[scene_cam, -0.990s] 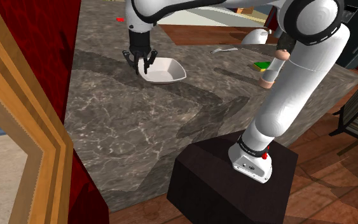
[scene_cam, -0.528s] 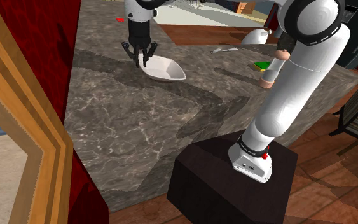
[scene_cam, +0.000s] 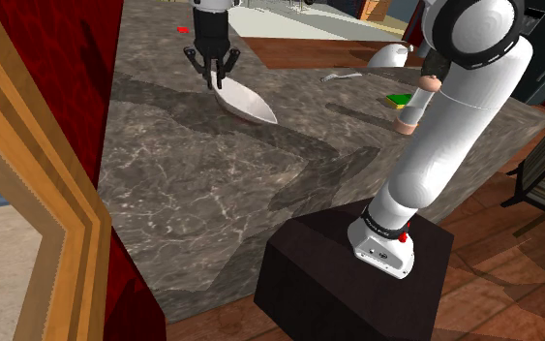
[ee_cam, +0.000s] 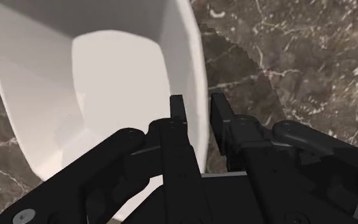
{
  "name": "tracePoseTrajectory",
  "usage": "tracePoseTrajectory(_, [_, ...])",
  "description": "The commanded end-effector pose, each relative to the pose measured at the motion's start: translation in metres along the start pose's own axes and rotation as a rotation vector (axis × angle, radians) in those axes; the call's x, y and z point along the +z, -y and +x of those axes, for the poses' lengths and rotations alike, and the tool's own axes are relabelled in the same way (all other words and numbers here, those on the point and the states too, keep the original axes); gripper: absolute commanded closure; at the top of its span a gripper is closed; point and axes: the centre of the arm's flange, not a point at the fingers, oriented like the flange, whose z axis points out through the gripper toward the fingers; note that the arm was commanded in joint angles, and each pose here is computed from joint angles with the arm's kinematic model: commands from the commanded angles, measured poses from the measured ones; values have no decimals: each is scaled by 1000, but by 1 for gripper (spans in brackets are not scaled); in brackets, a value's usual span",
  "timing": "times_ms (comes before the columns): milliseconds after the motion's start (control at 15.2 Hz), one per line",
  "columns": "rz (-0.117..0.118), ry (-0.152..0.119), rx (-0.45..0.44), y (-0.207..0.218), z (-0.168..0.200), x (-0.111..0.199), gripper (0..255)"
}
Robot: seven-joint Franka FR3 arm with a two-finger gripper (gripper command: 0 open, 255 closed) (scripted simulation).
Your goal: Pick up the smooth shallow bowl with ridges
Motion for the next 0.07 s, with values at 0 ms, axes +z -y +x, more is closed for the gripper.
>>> tracePoseTrajectory(0, [0,0,0,0,-1,-3,255])
